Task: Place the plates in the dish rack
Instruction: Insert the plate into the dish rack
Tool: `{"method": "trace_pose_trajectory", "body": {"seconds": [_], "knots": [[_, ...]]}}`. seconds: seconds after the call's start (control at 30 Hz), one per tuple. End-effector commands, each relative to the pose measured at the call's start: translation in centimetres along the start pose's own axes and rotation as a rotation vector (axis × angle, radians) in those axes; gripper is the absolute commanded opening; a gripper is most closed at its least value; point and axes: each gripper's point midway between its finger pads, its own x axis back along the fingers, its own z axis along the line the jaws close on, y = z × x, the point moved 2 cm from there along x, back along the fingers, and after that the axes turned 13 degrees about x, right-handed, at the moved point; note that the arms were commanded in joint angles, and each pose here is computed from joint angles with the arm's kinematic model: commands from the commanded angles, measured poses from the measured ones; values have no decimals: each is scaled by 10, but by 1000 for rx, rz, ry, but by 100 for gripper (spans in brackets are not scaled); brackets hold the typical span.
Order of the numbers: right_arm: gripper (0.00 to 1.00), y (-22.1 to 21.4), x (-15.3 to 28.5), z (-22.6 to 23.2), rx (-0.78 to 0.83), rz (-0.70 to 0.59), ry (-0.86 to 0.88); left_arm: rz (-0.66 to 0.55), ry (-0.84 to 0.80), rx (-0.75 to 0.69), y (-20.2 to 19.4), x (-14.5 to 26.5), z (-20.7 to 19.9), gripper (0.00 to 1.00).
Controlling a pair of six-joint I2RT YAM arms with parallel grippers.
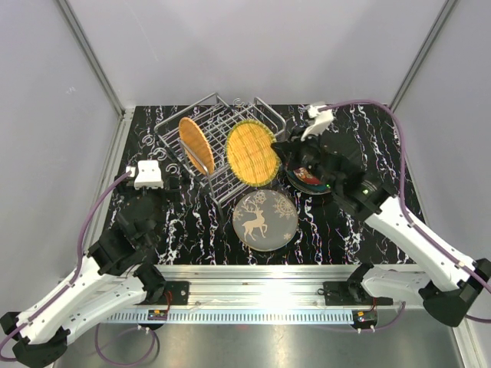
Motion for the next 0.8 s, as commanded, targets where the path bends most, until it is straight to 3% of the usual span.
{"method": "trace_pose_trajectory", "body": {"seconds": [0.0,0.77], "knots": [[0,48,-3,13,81,-126,-18,-45,23,63,17,1,4,99],[0,45,-44,56,325,-70,-146,-56,4,91,23,5,5,99]]}}
